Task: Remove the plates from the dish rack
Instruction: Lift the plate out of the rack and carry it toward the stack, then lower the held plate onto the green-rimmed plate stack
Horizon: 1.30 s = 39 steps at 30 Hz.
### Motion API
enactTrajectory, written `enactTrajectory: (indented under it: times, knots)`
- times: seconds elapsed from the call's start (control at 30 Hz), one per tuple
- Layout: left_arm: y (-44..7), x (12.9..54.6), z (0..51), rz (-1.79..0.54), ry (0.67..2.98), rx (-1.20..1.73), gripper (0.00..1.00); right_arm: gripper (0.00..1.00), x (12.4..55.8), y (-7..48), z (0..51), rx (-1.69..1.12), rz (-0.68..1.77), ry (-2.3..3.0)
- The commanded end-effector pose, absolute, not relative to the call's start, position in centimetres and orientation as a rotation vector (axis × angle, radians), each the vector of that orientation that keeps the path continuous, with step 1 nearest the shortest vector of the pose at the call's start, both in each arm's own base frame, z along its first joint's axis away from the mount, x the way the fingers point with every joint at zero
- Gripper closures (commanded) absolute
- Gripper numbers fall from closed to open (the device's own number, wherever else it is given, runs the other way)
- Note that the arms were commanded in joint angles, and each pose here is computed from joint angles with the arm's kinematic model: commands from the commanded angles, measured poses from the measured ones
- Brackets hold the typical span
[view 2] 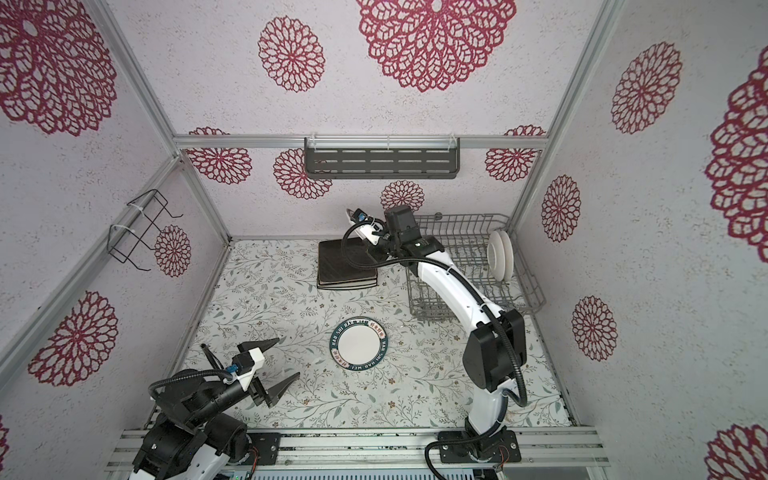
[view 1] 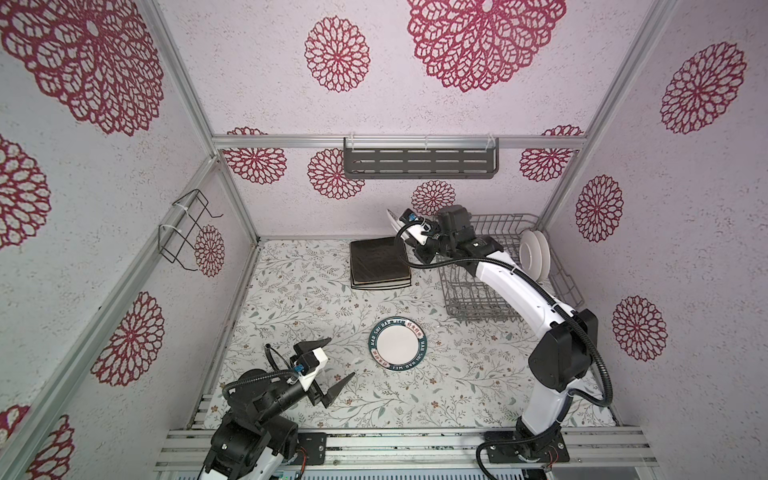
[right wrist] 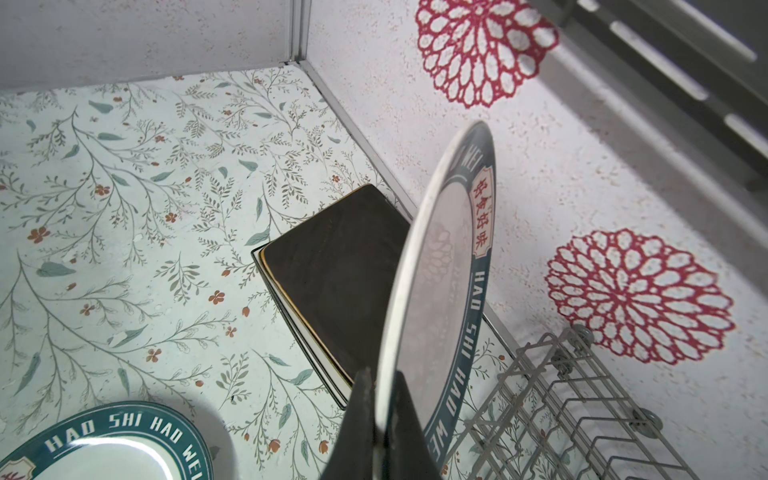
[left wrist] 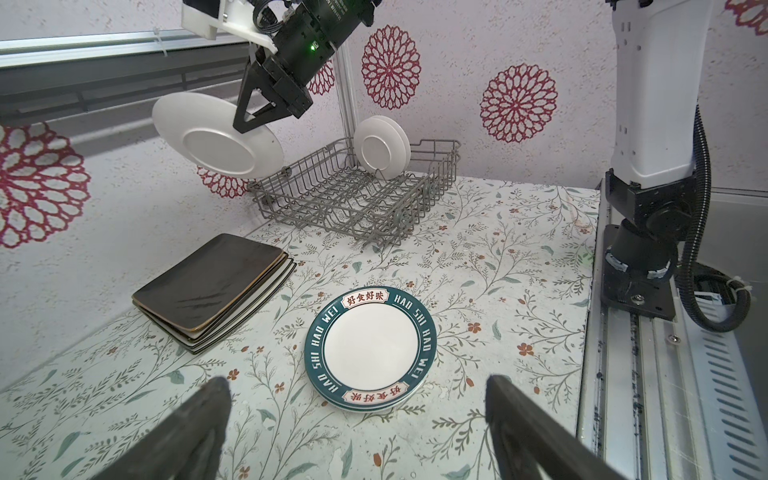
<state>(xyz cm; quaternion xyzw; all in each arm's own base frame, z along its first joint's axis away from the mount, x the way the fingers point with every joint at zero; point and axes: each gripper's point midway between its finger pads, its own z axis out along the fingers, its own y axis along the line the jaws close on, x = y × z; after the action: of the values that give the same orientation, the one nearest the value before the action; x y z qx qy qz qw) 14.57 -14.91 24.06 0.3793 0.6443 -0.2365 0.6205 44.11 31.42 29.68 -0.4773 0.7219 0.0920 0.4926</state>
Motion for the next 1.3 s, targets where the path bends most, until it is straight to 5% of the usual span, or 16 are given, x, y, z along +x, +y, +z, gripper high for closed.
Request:
enactTrajectory:
  times: [0.0, 1.27]
  knots:
    - [-15.0, 14.2, 24.3, -0.543, 1.450, 0.888, 0.03, 1.00, 42.2, 31.7, 32.9, -1.194, 0.109, 1.635]
    - [-15.3, 13.3, 24.8, -0.567, 1.405, 0.907, 0.03, 1.00, 28.9, 35.8, 25.1, -1.505, -0.070, 1.585]
